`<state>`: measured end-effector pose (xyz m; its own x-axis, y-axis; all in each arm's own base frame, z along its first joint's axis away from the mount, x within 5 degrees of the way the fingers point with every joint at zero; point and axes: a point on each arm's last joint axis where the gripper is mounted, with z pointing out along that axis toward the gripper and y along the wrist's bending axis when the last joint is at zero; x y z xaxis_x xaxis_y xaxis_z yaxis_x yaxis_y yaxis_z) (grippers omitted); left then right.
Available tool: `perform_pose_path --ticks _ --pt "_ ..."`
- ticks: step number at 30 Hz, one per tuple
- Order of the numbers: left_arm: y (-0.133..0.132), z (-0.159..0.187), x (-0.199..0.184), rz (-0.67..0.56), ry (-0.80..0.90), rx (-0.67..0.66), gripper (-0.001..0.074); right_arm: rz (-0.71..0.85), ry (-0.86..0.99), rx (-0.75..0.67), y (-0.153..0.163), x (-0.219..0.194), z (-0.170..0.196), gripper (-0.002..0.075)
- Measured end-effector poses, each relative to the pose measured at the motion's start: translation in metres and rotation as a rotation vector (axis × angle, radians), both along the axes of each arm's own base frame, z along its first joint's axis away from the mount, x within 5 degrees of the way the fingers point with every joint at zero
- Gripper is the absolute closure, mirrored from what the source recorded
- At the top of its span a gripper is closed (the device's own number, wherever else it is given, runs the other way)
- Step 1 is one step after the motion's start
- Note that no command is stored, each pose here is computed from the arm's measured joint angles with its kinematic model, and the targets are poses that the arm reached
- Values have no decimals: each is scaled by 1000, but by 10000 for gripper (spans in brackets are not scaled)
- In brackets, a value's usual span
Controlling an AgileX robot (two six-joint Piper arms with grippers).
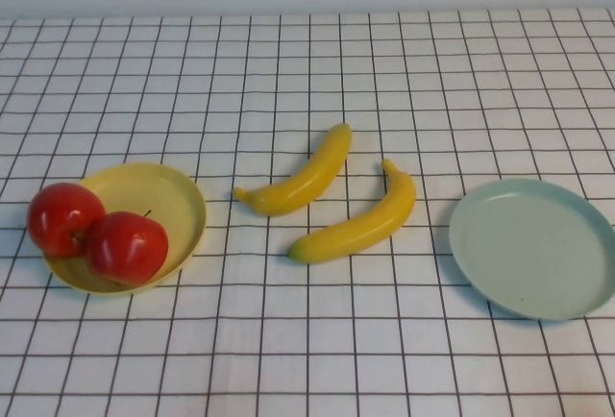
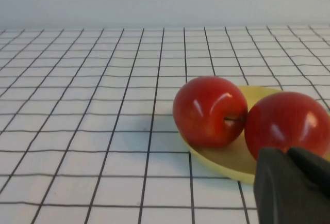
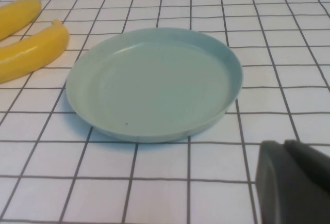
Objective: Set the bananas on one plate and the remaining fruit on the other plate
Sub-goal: Put another type of fruit in the right plate
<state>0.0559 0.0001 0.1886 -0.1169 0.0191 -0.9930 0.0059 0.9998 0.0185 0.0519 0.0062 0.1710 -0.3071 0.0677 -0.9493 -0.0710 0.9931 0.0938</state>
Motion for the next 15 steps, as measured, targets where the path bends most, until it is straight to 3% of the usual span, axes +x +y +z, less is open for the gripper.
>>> perform_pose_path --ticks 7,15 --pt "0 -15 -3 7 163 -19 738 0 0 0 0 0 0 743" --pt "0 -16 -3 7 179 -23 738 0 0 0 0 0 0 743"
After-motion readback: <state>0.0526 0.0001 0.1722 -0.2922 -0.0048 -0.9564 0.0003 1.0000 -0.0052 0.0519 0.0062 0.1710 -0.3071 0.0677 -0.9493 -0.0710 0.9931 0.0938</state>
